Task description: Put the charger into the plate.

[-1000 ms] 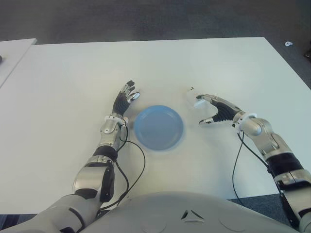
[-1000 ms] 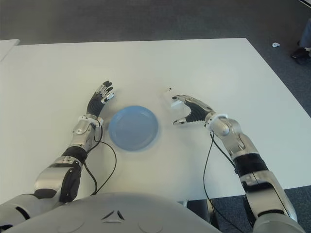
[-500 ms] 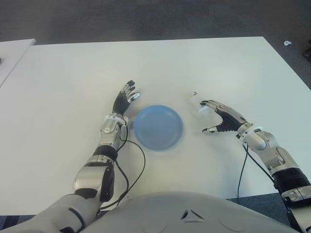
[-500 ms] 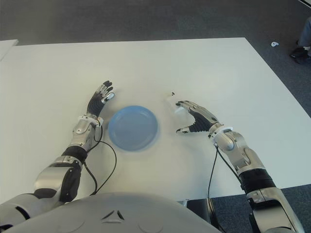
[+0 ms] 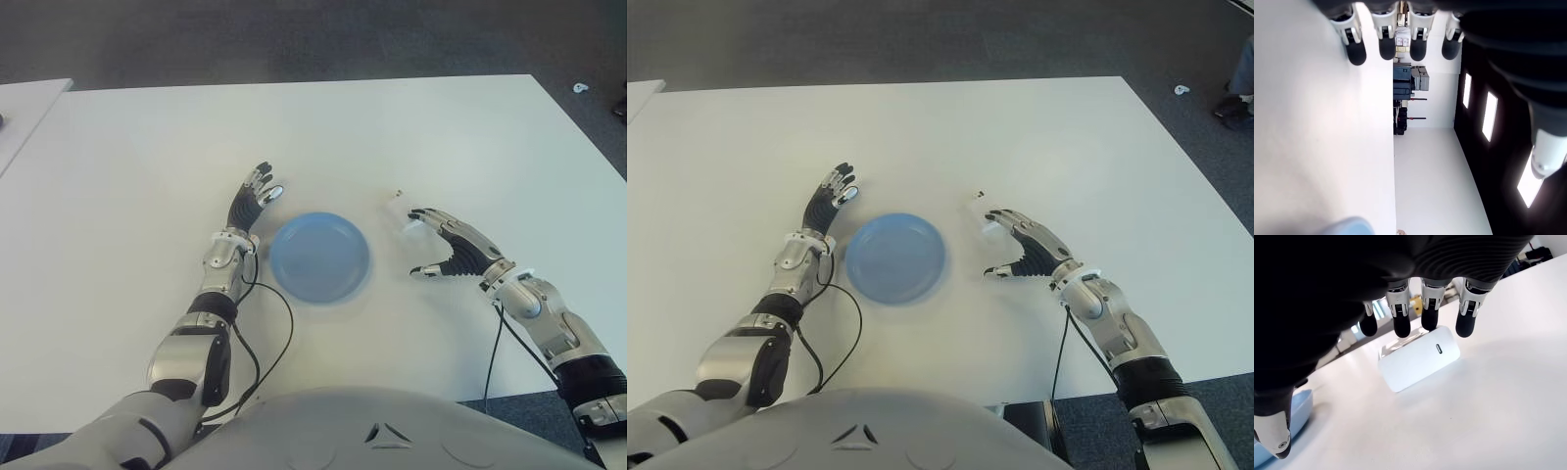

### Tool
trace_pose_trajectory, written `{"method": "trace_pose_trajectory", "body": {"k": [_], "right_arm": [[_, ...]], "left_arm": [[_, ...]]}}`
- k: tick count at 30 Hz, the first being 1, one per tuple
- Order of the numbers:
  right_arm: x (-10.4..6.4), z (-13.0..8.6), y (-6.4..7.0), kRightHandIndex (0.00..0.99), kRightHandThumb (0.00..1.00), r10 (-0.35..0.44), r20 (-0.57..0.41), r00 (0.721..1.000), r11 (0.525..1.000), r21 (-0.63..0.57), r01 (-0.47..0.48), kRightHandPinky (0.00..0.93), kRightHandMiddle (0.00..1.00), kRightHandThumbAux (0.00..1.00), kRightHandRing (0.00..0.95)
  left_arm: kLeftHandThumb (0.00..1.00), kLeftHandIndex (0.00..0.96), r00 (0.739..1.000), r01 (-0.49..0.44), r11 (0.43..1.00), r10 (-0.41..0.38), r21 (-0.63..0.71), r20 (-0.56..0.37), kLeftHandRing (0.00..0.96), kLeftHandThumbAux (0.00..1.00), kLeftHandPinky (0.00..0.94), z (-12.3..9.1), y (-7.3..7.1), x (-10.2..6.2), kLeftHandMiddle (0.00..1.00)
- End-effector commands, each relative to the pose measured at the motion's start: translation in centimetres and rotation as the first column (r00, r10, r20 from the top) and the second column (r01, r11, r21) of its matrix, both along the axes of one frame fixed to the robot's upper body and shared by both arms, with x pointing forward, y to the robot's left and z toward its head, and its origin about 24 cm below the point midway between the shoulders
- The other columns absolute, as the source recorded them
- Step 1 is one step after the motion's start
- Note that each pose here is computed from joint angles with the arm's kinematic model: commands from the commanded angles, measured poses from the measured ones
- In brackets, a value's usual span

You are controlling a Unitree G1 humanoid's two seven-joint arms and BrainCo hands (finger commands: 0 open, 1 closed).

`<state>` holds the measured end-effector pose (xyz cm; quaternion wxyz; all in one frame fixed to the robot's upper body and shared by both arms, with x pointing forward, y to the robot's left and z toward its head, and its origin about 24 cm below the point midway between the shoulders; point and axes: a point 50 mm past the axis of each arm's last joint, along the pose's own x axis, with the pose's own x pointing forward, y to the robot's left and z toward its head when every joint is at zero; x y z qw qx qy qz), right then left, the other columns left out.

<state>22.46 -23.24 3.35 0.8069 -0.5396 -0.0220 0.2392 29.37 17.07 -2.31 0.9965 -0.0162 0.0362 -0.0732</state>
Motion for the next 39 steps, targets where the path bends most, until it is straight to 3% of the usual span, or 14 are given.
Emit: {"method": "trace_pose_trajectory", "body": {"k": [1,4,6,8,11,16,21,25,26,31,39], "right_arm": [[-1.1,-1.0,-0.3,0.000,0.000,-0.012,-0.050,0.999,0.999,-0.031,0.011,0.000,0.000,0.588,0.039],[-1.2,-0.8,-0.3,0.000,0.000,-0.019,-0.019,1.000,0.999,-0.026,0.019,0.000,0.000,0.582,0.050],[-1.2,-0.3,-0.2,0.000,0.000,-0.047,0.061,0.997,0.999,-0.020,0.049,0.000,0.000,0.575,0.078],[-1.1,0.3,0.2,0.000,0.000,-0.097,0.158,0.983,0.995,-0.007,0.099,0.000,0.005,0.570,0.109],[-1.1,0.5,0.4,0.000,0.000,-0.140,0.220,0.965,0.990,0.007,0.142,0.008,0.017,0.569,0.131],[-0.9,0.7,0.9,0.000,0.021,-0.309,0.375,0.874,0.951,0.146,0.274,0.102,0.050,0.548,0.136],[-0.6,0.9,1.7,0.000,0.113,-0.399,0.463,0.791,0.915,0.250,0.315,0.149,0.056,0.504,0.123],[0.5,2.1,4.0,0.000,0.196,-0.500,0.537,0.679,0.858,0.412,0.306,0.128,0.038,0.449,0.089],[0.7,2.2,4.3,0.000,0.218,-0.513,0.543,0.665,0.850,0.431,0.303,0.115,0.030,0.432,0.076],[0.9,2.3,5.2,0.000,0.269,-0.556,0.551,0.623,0.821,0.482,0.306,0.087,0.011,0.395,0.047],[0.8,2.5,6.2,0.000,0.383,-0.598,0.549,0.584,0.789,0.532,0.307,0.033,0.000,0.340,0.003]], "left_arm": [[0.000,0.000,0.997,-0.005,1.000,0.006,0.008,-0.082,0.000,0.561,0.006,-1.4,-0.1,-0.8,0.000],[0.001,0.000,0.997,-0.004,1.000,0.004,0.008,-0.082,0.000,0.560,0.008,-1.4,-0.1,-0.8,0.000],[0.002,0.000,0.996,-0.003,1.000,0.003,0.007,-0.087,0.000,0.561,0.007,-1.4,-0.1,-0.8,0.000],[0.002,0.000,0.996,-0.003,1.000,0.004,0.007,-0.092,0.000,0.565,0.008,-1.5,-0.1,-0.8,0.000],[0.002,0.000,0.995,-0.004,1.000,0.005,0.008,-0.095,0.000,0.571,0.011,-1.5,-0.1,-0.7,0.000],[0.002,0.000,0.995,-0.005,1.000,0.006,0.012,-0.095,0.000,0.578,0.011,-1.5,-0.1,-0.7,0.000],[0.006,0.000,0.996,-0.002,1.000,0.004,0.021,-0.090,0.000,0.576,0.009,-1.4,-0.2,-0.7,0.000],[0.009,0.000,0.996,-0.002,1.000,0.004,0.023,-0.094,0.000,0.575,0.008,-1.5,-0.3,-0.7,0.000],[0.009,0.000,0.995,-0.001,1.000,0.003,0.023,-0.095,0.000,0.574,0.007,-1.5,-0.3,-0.7,0.000],[0.009,0.000,0.995,0.003,1.000,-0.001,0.030,-0.096,0.000,0.570,0.004,-1.5,-0.5,-0.7,0.000],[0.002,0.000,0.995,0.009,0.999,-0.005,0.038,-0.099,0.000,0.573,0.000,-1.5,-0.6,-0.7,0.000]]}}
